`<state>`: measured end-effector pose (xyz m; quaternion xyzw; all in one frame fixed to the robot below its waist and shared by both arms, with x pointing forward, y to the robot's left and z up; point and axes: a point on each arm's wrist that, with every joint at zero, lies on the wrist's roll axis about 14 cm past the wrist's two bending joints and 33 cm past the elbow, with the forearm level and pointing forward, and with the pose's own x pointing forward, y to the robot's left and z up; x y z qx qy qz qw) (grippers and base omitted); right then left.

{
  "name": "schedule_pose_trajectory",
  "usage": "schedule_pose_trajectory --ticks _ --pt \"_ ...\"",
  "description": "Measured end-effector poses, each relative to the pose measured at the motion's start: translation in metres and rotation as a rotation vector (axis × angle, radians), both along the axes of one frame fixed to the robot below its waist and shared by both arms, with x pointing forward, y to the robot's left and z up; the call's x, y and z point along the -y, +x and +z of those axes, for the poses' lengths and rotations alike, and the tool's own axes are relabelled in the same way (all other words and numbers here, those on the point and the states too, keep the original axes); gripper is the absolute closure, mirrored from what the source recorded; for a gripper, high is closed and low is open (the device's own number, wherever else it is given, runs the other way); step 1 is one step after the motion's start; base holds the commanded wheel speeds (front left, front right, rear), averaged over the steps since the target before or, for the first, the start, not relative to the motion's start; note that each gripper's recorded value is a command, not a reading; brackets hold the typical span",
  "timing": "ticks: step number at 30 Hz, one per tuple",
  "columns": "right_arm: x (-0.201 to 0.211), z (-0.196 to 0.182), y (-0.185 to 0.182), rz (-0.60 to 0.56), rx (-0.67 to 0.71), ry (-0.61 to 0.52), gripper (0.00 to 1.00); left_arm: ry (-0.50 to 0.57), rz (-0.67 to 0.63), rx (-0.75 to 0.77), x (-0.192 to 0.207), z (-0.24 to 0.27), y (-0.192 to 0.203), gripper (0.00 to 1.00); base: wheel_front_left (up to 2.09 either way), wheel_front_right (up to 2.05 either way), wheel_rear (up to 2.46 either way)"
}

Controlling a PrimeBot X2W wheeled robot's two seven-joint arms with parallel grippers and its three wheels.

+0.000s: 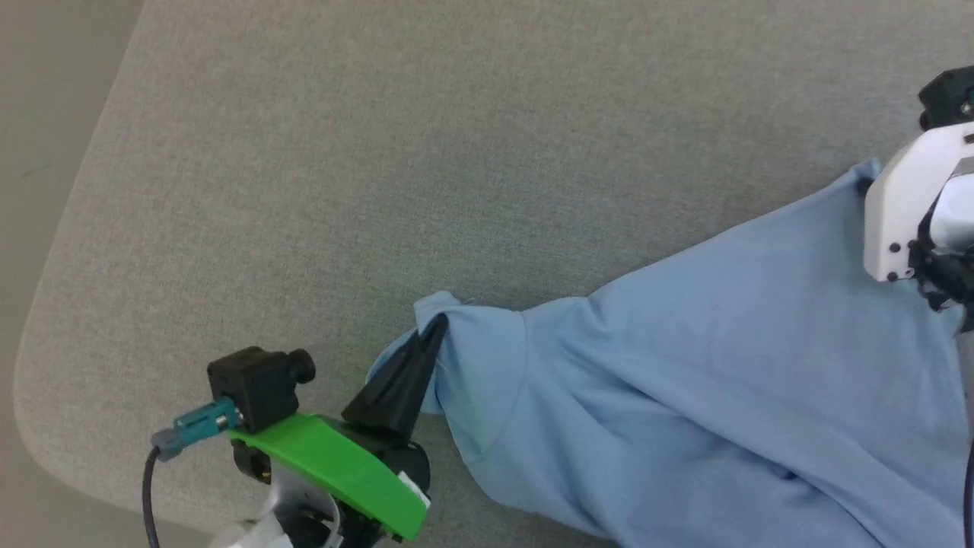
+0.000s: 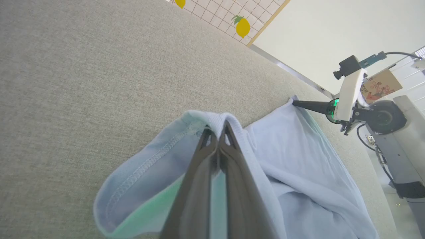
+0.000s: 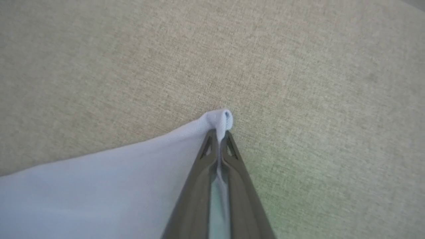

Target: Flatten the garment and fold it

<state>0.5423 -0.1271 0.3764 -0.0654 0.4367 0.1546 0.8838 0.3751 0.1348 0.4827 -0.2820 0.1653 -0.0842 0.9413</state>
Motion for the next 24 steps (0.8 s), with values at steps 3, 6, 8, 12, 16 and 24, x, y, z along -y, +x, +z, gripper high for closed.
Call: schedule_pose_trajectory --ticks 3,6,8,12,16,24 --pt "-0.001 0.013 -0.001 -0.021 0.055 0.042 1.00 -0.006 -0.002 0.029 -0.001 0.008 0.002 1.00 0.00 0.00 0.00" --pt "0.003 0.033 -0.001 -0.057 0.134 0.081 1.00 -0.035 0.007 0.099 -0.006 0.028 0.014 1.00 0.00 0.00 0.00" --pt "0.007 0.052 0.001 -0.083 0.200 0.107 1.00 0.009 0.019 0.162 -0.016 0.043 0.025 1.00 0.00 0.00 0.00" --pt "0.016 0.098 -0.001 -0.143 0.345 0.169 1.00 0.137 0.037 0.291 -0.034 0.084 0.048 1.00 0.00 0.00 0.00" --pt "0.022 0.151 -0.008 -0.178 0.492 0.213 1.00 0.235 0.015 0.398 -0.036 0.132 0.066 1.00 0.00 0.00 0.00" --pt "0.048 0.280 -0.019 -0.221 0.810 0.230 1.00 0.354 -0.032 0.595 -0.025 0.234 0.082 1.00 0.00 0.00 0.00"
